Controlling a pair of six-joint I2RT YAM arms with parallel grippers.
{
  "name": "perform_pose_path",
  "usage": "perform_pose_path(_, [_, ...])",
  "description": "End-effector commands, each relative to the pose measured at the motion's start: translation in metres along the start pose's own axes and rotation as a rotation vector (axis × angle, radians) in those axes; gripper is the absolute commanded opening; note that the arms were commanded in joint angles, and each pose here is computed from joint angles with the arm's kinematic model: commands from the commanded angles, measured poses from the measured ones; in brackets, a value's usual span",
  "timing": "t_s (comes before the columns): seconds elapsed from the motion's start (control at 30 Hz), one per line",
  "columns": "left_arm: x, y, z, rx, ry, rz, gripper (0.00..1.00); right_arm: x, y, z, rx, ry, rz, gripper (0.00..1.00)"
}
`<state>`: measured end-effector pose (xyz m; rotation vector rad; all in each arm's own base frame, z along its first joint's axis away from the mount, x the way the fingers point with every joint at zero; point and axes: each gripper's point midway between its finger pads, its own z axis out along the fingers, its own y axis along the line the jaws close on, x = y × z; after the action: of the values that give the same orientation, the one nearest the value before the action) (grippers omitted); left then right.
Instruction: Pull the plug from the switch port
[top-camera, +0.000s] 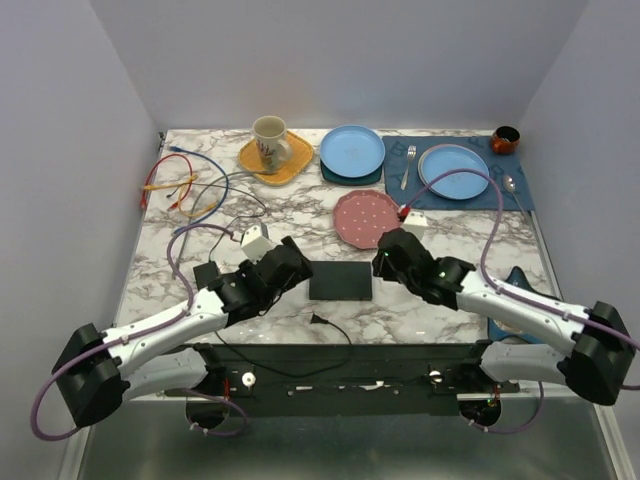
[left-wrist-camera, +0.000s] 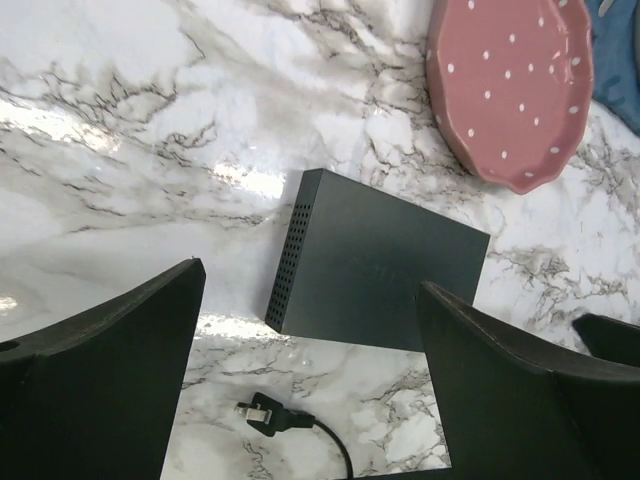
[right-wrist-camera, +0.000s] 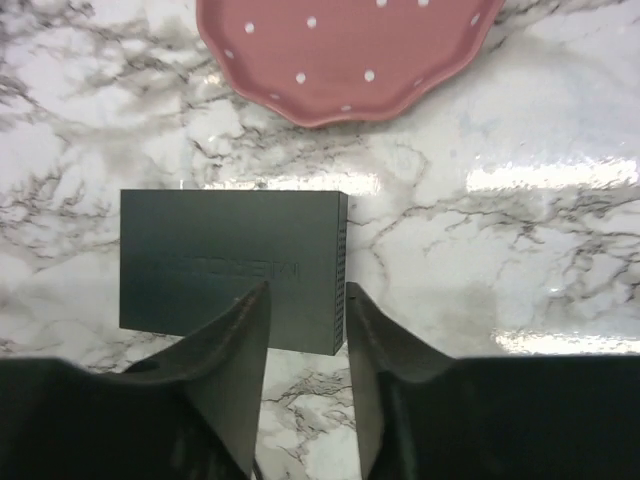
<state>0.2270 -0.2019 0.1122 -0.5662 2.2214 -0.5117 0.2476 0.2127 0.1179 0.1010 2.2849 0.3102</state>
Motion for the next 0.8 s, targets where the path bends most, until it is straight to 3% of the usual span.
perform_pose_path(0.0, [-0.035, 0.005, -0.016, -0.02, -0.127, 0.056, 0.99, -0.042, -0.012, -0.033, -0.007, -0.17, 0.005, 0.5])
perform_pose_path(0.13, [-0.035, -0.004, -0.018, 0.02, -0.098, 0.161, 0.99, -0.051, -0.015, -0.04, -0.063, -0.254, -0.114, 0.66])
perform_pose_path(0.2, [-0.037, -0.014, -0.019, 0.03, -0.076, 0.228, 0.99, -0.054, -0.018, -0.041, -0.048, -0.261, -0.213, 0.66])
perform_pose_path(0.3, [-0.037, -0.017, -0.02, 0.012, -0.046, 0.28, 0.99, -0.057, -0.018, -0.049, -0.069, -0.266, -0.229, 0.67])
perform_pose_path(0.4, [-0.029, -0.022, -0.02, 0.068, -0.014, 0.289, 0.99, -0.058, -0.003, -0.065, -0.224, -0.322, -0.178, 0.67])
perform_pose_path(0.43, [-0.028, -0.027, -0.021, 0.1, -0.016, 0.272, 0.99, -0.06, 0.015, -0.074, -0.341, -0.353, -0.146, 0.78])
perform_pose_path(0.47, [-0.024, -0.029, -0.022, 0.122, -0.004, 0.263, 0.99, -0.05, 0.016, -0.078, -0.415, -0.363, -0.101, 1.0])
perform_pose_path(0.53, [-0.023, -0.028, -0.023, 0.144, -0.002, 0.247, 0.99, -0.051, 0.036, -0.093, -0.587, -0.43, -0.032, 1.0])
perform_pose_path(0.6, [-0.019, -0.026, -0.024, 0.153, 0.011, 0.267, 0.99, -0.044, 0.031, -0.093, -0.614, -0.445, 0.03, 1.0])
perform_pose_path(0.77, [-0.018, -0.022, -0.027, 0.157, 0.021, 0.327, 0.99, -0.043, 0.015, -0.083, -0.493, -0.411, -0.008, 1.0])
